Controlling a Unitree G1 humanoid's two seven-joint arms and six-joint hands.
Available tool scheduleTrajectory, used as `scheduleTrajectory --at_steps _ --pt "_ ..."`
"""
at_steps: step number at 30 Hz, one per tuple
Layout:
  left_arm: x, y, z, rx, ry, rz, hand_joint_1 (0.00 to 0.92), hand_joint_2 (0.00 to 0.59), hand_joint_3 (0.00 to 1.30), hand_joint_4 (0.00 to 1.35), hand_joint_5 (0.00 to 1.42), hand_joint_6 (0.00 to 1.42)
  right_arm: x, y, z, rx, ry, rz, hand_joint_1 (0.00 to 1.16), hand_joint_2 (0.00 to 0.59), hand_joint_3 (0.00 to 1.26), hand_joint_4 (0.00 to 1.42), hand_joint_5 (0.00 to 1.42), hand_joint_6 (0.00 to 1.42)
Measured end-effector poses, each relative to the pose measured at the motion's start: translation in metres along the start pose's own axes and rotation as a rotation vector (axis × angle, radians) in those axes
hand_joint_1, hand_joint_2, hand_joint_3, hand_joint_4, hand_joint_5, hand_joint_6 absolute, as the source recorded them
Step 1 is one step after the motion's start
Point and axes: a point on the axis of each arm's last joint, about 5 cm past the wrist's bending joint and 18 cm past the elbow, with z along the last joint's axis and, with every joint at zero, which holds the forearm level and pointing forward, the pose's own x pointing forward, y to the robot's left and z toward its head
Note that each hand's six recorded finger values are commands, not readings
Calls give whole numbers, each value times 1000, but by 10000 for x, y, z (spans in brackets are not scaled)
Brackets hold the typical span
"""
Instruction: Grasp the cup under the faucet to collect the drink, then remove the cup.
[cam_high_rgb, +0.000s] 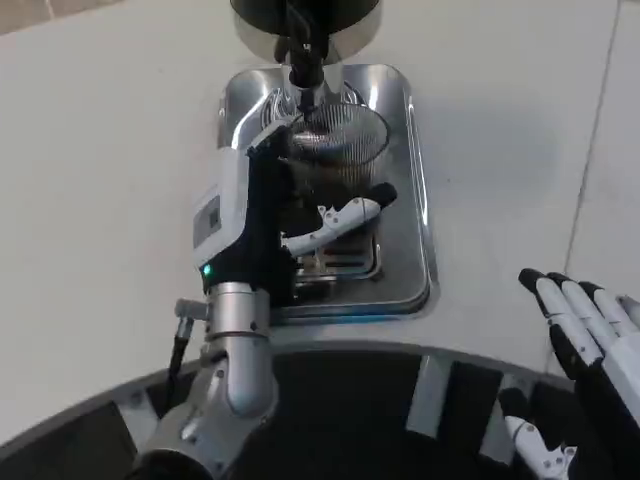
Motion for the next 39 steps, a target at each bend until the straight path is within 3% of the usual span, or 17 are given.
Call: scheduleTrajectory --at_steps 5,14,30,39 --pt "-75 -58 40 -69 23 28 751 76 1138 1171 1333 1424 -17 -14 45 -2 7 -7 292 511 0 0 0 1" --pt "-157 -27 16 -69 18 37 776 56 1202 1215 1317 1424 -11 0 73 11 7 1 275 510 1 0 0 14" --pt "-443 277 -162 6 14 77 777 56 1228 1230 1316 1424 127 -24 10 4 -29 -28 263 512 4 0 0 16" --pt "-479 369 -91 -23 -20 109 772 57 1234 1230 1316 1424 203 -15 11 -1 -53 -32 263 512 4 0 0 16"
